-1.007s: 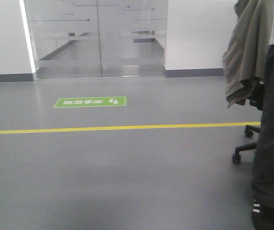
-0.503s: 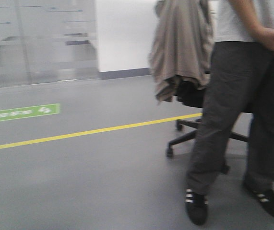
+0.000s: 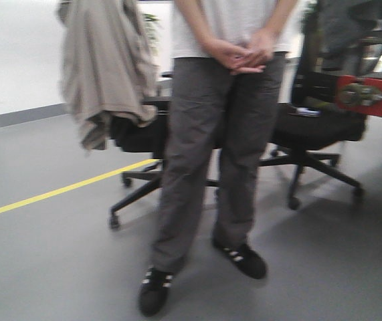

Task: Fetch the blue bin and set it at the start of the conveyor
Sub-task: 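Drive the base to the red-framed table holding the bin in both grippers, then carry the held bin forward over the grey felt tabletop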

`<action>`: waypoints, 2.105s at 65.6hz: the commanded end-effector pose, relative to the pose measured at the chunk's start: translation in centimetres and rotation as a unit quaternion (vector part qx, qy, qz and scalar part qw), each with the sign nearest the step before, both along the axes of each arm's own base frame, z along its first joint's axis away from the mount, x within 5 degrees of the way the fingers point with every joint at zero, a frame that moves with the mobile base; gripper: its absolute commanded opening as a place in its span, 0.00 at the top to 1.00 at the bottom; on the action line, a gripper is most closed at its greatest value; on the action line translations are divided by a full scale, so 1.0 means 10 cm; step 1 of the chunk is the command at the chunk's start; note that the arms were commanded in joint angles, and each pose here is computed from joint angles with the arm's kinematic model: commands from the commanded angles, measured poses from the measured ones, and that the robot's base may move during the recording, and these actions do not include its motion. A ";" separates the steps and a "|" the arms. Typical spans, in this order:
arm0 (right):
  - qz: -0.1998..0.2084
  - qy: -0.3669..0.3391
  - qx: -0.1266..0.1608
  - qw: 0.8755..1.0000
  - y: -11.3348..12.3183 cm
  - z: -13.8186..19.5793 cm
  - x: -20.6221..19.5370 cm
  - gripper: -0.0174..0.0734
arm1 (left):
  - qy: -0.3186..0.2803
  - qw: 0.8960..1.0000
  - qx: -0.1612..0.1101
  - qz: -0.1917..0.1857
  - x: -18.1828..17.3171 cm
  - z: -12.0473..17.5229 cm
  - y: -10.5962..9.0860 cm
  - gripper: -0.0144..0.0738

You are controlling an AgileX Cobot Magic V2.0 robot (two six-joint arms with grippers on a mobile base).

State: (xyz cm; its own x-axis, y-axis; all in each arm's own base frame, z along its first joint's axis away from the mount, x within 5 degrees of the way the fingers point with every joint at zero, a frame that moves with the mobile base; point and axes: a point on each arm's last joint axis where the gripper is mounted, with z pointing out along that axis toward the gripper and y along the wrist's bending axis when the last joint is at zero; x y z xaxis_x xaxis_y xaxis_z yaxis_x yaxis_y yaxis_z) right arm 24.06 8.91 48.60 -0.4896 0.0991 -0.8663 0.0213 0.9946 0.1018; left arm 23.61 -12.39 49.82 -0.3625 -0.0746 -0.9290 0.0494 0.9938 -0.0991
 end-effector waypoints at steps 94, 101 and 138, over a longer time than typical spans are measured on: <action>0.000 -0.023 -0.007 1.000 -0.02 0.07 -0.01 0.99 | -0.030 0.999 -0.005 -0.014 -0.02 0.09 -0.01 0.96; 0.001 -0.024 -0.006 1.000 -0.02 0.08 -0.01 0.99 | -0.030 0.999 -0.005 -0.014 -0.02 0.09 -0.01 0.96; 0.003 -0.029 -0.005 1.000 -0.02 0.08 -0.01 0.99 | -0.030 0.999 -0.005 -0.014 -0.02 0.09 -0.01 0.96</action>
State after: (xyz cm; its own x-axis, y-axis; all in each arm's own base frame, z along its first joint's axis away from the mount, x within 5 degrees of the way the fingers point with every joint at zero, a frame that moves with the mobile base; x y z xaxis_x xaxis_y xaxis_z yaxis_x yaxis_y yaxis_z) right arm 24.06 8.88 48.60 -0.4890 0.0973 -0.8668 0.0233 0.9949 0.0985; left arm 23.65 -12.43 49.77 -0.3647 -0.0748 -0.9281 0.0500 0.9938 -0.0998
